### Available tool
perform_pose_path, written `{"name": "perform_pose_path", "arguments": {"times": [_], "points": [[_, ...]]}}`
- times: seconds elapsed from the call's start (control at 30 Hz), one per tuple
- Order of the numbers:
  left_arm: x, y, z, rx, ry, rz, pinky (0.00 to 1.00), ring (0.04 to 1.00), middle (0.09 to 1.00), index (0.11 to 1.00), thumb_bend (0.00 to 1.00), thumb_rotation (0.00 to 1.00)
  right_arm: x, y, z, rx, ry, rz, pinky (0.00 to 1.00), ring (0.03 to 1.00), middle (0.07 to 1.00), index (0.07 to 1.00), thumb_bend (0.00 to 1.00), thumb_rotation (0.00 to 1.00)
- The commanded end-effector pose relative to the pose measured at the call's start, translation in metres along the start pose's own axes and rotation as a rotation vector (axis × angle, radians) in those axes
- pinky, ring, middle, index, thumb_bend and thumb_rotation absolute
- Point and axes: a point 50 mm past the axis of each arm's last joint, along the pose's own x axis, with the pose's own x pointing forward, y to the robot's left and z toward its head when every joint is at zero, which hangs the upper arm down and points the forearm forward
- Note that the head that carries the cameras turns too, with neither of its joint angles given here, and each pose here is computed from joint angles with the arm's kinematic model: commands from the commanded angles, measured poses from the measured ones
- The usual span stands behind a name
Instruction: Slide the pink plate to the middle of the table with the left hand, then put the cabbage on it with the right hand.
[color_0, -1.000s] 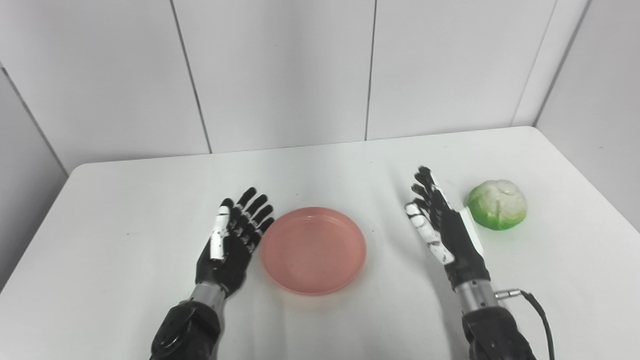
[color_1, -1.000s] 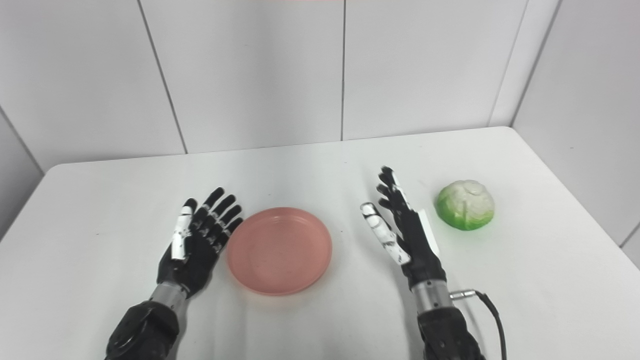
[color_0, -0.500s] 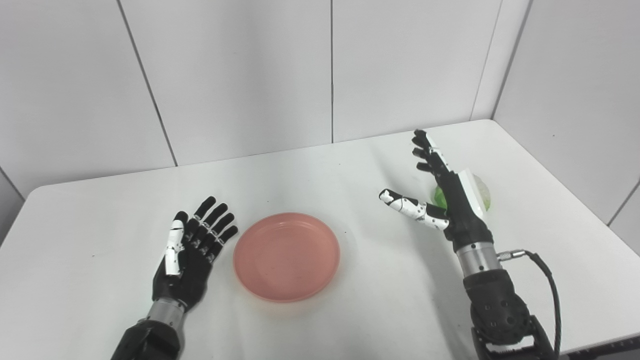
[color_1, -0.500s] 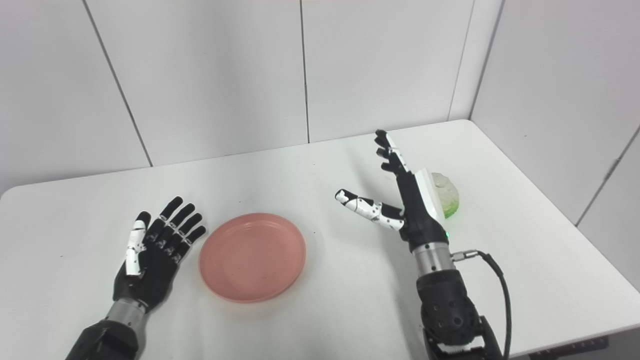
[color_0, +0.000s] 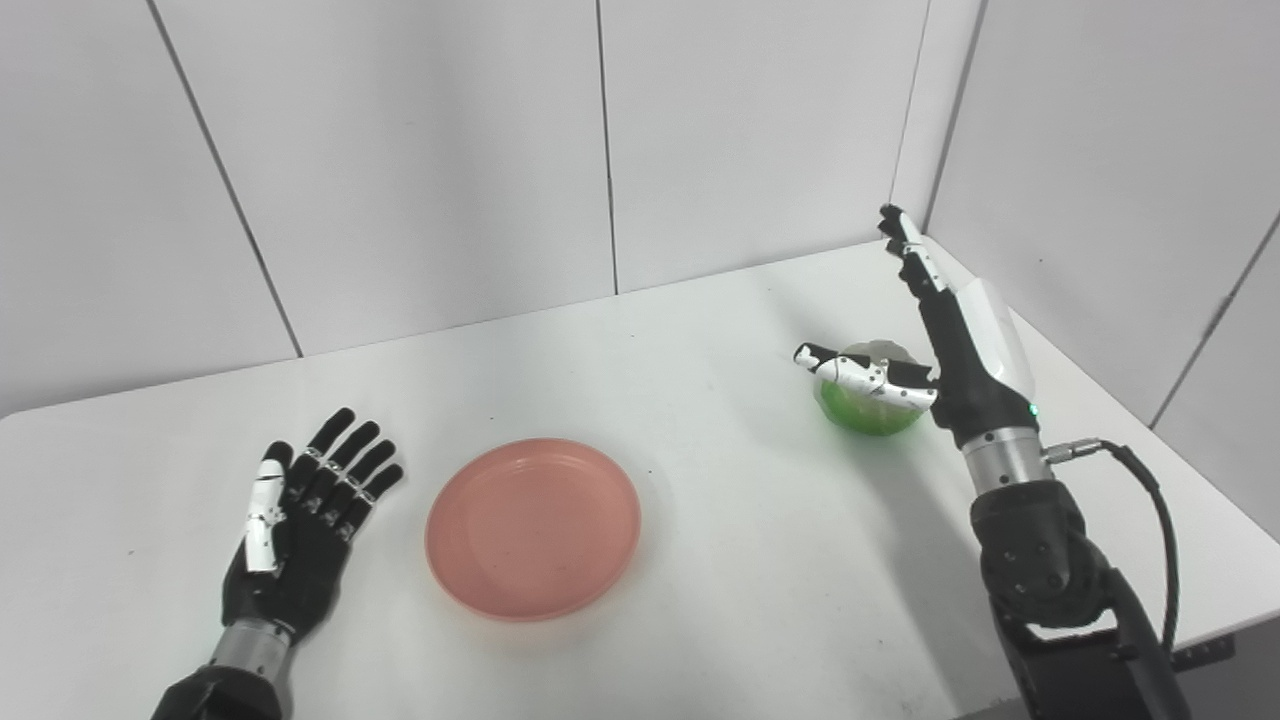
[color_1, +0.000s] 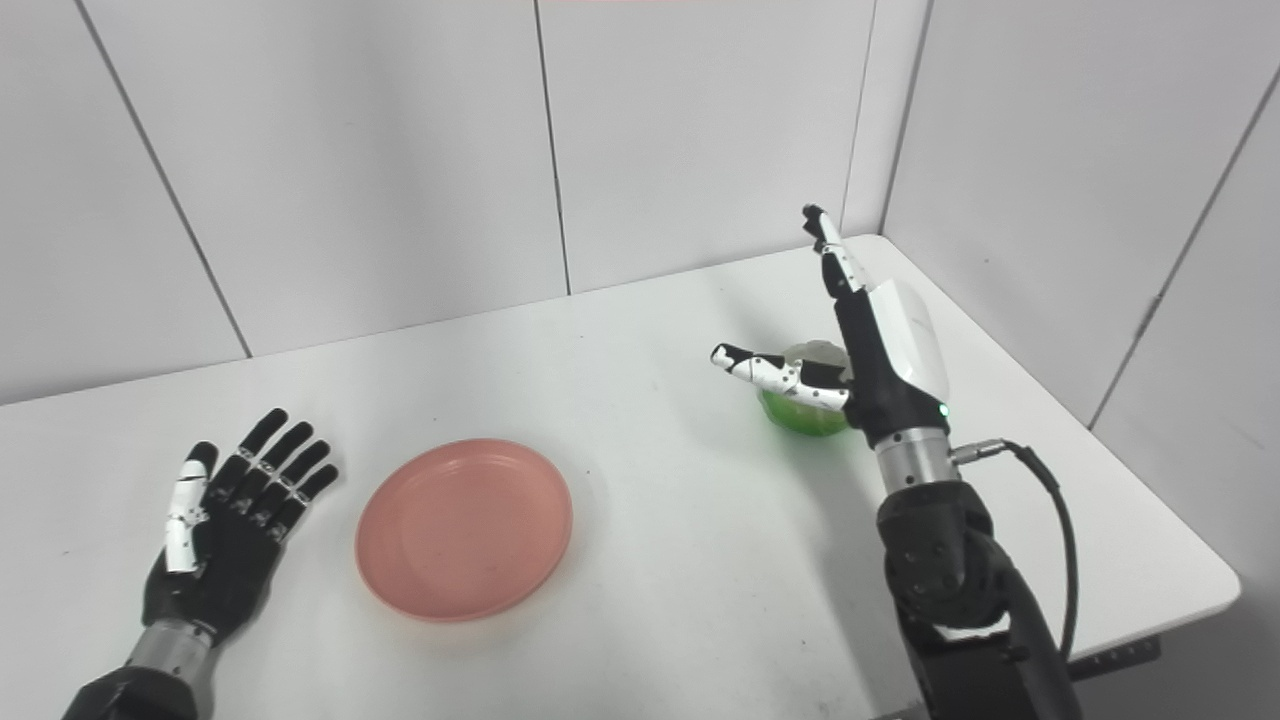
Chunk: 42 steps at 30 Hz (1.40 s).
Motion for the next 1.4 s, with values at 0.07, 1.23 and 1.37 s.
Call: {"name": "perform_pose_path", "arguments": {"times": [0.07,1.23,1.37], "points": [[-0.016,0.022,-0.020,-0.026,0.084,0.072,0.81,0.820,0.825,0.819,0.46,0.91,0.014,-0.025,-0.003,-0.078,-0.004,-0.078,0.87,0.927,0.958,0.989,1.00,0.54],[-0.022,0.046,-0.016,-0.005,0.099,0.110,0.79,0.793,0.798,0.790,0.48,0.87,0.055,-0.013,-0.084,-0.147,0.251,0.176,0.84,0.963,1.000,1.000,1.00,0.59],[-0.023,0.047,-0.016,-0.006,0.102,0.108,0.78,0.793,0.797,0.787,0.49,0.86,0.061,-0.011,-0.083,-0.145,0.239,0.195,0.87,0.968,1.000,1.000,1.00,0.58]]}}
